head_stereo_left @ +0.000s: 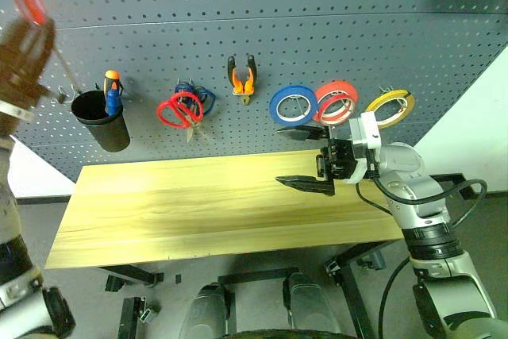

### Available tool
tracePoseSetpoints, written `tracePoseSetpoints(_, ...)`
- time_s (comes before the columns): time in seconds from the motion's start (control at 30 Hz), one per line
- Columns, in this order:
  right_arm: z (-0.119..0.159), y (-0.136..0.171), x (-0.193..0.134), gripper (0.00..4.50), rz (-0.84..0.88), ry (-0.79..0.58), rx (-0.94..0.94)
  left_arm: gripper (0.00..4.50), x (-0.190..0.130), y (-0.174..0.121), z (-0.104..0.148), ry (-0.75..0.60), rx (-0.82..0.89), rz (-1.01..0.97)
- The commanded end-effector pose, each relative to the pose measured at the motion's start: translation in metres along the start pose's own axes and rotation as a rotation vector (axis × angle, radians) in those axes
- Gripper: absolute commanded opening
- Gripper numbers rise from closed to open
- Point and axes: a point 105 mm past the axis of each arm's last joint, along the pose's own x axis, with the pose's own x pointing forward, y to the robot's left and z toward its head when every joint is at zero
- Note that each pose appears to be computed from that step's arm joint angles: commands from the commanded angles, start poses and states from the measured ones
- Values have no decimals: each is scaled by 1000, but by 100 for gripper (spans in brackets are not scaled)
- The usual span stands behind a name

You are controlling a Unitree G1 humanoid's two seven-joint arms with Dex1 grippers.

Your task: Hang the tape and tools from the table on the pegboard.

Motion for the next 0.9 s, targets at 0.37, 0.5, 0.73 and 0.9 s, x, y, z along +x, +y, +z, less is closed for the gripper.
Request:
tracePoseSetpoints(0.37, 9, 2, -7, 450, -48, 1, -36, 271, 15, 1, -47, 10, 50, 1)
tracePoseSetpoints(0.5, 8, 3, -9, 450, -61, 11, -31, 408, 12, 0, -51, 2, 12, 17)
tracePoseSetpoints(0.73, -10, 4, -25, 450, -93, 91, 4, 435, -24, -29, -51, 55, -218, -119)
tracePoseSetpoints(0.9, -46, 10, -59, 450, -154, 227, 61, 435, -84, -82, -78, 324, -266, -299)
